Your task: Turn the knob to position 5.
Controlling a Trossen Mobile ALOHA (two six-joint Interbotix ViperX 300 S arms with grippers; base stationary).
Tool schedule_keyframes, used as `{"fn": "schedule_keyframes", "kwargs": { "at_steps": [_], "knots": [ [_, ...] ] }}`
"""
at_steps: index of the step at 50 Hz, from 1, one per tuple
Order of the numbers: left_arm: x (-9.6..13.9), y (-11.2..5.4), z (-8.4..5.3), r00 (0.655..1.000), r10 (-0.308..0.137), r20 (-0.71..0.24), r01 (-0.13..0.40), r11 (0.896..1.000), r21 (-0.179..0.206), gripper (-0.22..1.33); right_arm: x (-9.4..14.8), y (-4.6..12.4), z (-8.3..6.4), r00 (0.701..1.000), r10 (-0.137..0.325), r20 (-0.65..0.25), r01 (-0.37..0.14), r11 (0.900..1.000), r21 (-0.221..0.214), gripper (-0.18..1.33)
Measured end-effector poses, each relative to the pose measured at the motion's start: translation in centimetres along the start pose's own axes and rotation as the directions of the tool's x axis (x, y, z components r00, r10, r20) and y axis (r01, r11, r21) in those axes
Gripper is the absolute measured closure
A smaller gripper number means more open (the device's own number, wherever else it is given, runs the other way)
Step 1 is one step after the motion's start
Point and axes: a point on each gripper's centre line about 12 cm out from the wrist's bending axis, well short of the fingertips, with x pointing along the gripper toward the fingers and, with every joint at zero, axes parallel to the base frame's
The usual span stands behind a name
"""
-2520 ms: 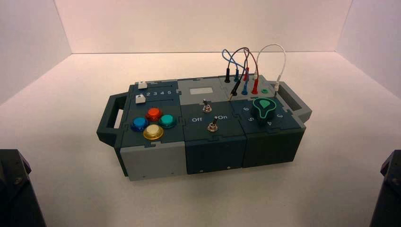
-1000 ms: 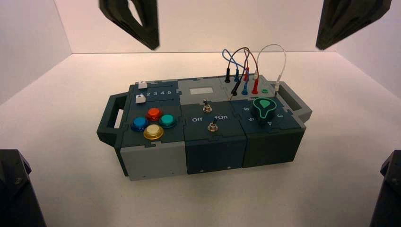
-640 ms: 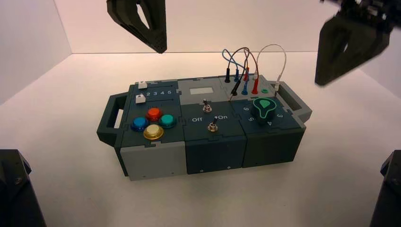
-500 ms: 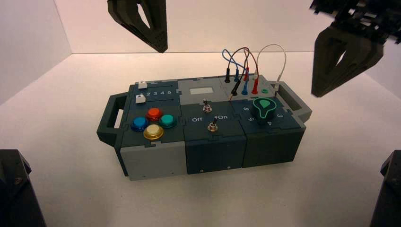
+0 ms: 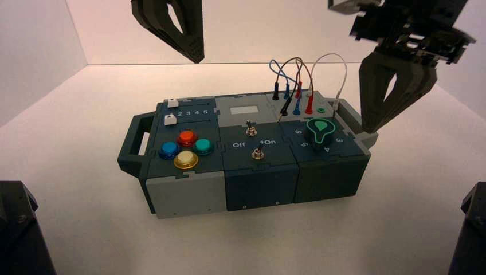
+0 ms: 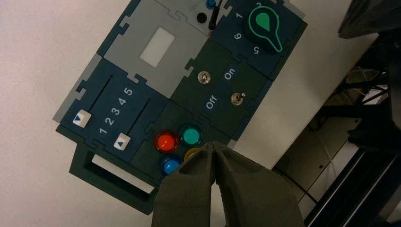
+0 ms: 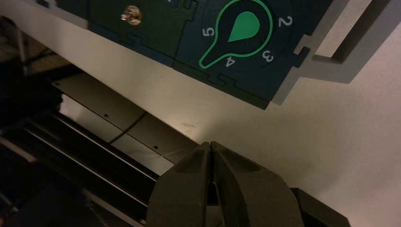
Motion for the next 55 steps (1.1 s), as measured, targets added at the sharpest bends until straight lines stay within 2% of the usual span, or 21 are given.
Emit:
{"fn": "schedule_keyframes", "kwargs": {
  "at_steps": [11,27,38,55],
  "knots": [
    [0.0,0.0,0.0,1.0,0.0,0.005,0.0,1.0,0.002,1.27,0.6,-0.3,1.1,0.998,-0.04,-0.045,0.039,0.9987,-0.033,1.29],
    [-0.1,0.0,0.2,1.0,0.0,0.012,0.0,1.0,0.0,1.27,1.6,0.0,2.6,0.993,-0.059,-0.105,0.051,0.9959,-0.075,1.29],
    [-0.2,0.0,0.4,1.0,0.0,0.018,0.0,1.0,0.002,1.27,2.2,0.4,3.4,0.99,-0.06,-0.128,0.049,0.9952,-0.084,1.29],
    [-0.2,0.0,0.4,1.0,-0.001,0.02,0.0,1.0,0.002,1.27,2.7,0.4,3.9,0.987,-0.059,-0.15,0.047,0.9958,-0.078,1.29]
  ]
}}
